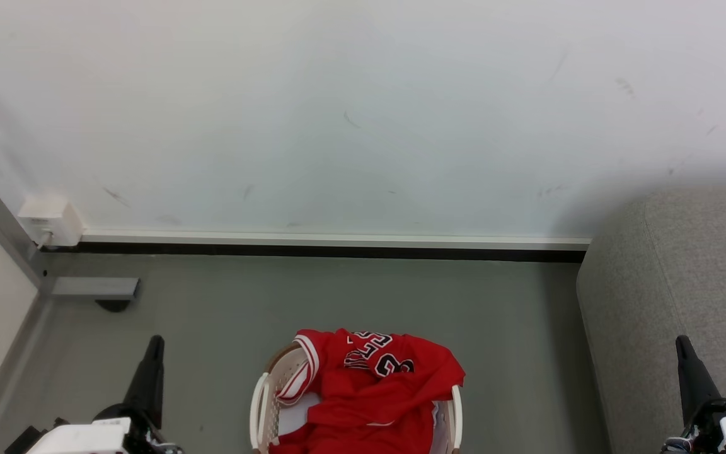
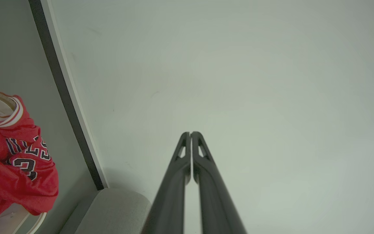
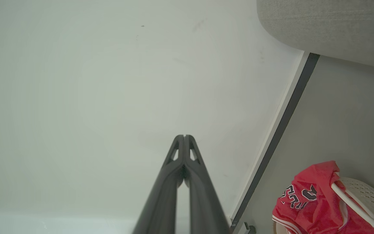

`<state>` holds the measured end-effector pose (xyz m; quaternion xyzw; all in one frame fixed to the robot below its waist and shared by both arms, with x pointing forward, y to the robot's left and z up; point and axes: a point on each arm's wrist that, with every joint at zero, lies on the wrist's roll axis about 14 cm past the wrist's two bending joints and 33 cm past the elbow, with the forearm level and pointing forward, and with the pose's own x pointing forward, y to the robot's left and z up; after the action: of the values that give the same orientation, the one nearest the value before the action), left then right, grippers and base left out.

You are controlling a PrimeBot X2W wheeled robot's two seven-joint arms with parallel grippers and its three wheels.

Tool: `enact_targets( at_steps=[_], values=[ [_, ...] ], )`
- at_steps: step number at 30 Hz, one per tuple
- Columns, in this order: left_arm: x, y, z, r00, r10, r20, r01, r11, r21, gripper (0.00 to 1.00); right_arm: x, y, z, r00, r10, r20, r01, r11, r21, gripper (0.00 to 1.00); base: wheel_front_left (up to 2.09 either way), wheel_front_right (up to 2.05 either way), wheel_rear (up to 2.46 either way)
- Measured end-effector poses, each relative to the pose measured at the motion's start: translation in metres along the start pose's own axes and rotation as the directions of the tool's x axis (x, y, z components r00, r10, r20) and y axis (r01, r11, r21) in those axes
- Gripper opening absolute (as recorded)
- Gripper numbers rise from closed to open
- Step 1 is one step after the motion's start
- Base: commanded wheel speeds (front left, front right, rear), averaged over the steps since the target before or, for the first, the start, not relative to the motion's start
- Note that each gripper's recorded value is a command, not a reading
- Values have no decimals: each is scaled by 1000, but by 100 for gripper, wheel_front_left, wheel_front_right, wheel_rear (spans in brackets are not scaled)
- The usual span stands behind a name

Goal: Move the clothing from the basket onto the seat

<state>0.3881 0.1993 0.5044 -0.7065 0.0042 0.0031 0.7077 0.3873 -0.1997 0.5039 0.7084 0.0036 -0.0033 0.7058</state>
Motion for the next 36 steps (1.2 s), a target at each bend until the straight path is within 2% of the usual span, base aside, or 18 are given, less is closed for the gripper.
enact_targets(
  at_steps=[36],
  values=[
    [0,0,0,1000,0,0,0,1000,0,0,0,0,0,1000,0,0,0,1000,0,0,0,0,0]
  ],
)
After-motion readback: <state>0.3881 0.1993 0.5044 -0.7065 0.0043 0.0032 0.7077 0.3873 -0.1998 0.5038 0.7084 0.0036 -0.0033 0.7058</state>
